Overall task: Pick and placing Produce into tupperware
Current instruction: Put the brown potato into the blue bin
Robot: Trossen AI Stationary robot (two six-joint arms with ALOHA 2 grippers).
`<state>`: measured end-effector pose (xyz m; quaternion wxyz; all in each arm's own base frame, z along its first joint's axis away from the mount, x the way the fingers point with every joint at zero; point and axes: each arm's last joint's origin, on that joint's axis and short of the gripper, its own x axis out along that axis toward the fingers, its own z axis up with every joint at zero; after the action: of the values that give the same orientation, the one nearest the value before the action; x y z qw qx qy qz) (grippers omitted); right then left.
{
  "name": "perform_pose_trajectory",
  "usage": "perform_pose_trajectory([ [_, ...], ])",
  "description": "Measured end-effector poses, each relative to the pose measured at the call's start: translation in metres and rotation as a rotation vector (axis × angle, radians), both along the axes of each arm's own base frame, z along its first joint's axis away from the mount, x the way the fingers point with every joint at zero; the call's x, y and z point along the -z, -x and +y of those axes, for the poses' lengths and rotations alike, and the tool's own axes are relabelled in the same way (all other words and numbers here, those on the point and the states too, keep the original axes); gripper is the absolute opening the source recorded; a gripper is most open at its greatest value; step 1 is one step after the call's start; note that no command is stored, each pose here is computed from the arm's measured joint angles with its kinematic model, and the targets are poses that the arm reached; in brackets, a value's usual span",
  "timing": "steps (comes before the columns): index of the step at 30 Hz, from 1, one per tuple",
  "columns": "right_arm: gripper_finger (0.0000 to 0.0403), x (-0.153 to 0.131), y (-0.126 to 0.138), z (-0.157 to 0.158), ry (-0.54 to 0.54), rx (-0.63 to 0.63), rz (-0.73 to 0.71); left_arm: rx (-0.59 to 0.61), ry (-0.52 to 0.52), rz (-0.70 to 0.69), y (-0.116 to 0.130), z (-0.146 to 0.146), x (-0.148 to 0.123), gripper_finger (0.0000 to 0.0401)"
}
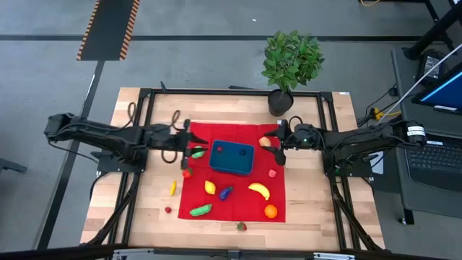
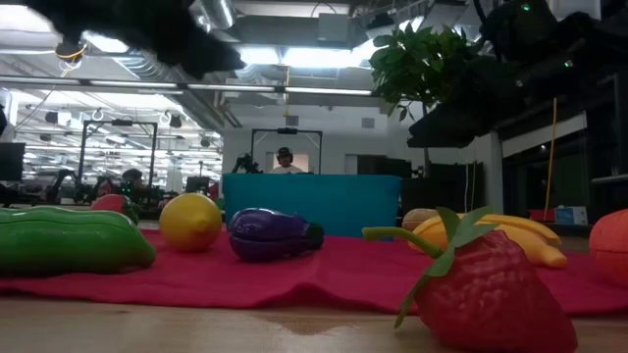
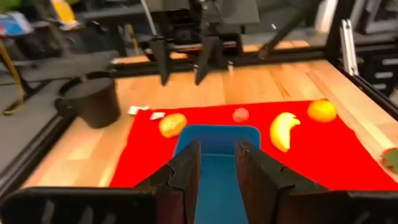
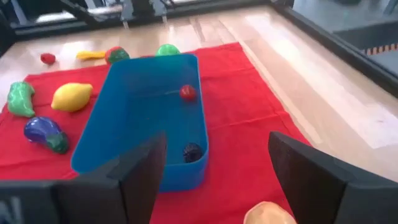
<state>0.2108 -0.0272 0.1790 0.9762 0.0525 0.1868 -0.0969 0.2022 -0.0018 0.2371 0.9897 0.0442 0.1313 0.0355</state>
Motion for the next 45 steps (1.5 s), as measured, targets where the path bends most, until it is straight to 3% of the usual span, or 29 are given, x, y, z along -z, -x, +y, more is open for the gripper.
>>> perform_pose_trajectory([
  [8,0.0283,-0.035,-0.013,-0.002,-0.03,0.007,0.196,-0.022,0.033,-0.03,0.035,0.001,0.027,0.0114],
  [13,0.0283,-0.061,-0.012,-0.002,-0.117,0.051,0.354,-0.023,0.032,-0.032,0.046,0.001,0.039,0.0122],
  [17,0.0283,-0.074,-0.011,-0.001,-0.168,0.084,0.394,-0.063,0.024,-0.041,0.053,0.004,0.045,0.0127],
  [28,0.0283,-0.043,-0.025,-0.023,-0.188,0.134,0.545,-0.074,0.026,-0.033,0.055,0.005,0.05,0.0116],
  [35,0.0283,-0.016,-0.036,-0.039,-0.262,0.142,0.642,-0.073,0.027,-0.034,0.055,0.005,0.05,0.0104],
  [45,0.0283,-0.002,-0.045,-0.048,-0.292,0.089,0.645,-0.073,0.027,-0.034,0.055,0.005,0.05,0.0088],
])
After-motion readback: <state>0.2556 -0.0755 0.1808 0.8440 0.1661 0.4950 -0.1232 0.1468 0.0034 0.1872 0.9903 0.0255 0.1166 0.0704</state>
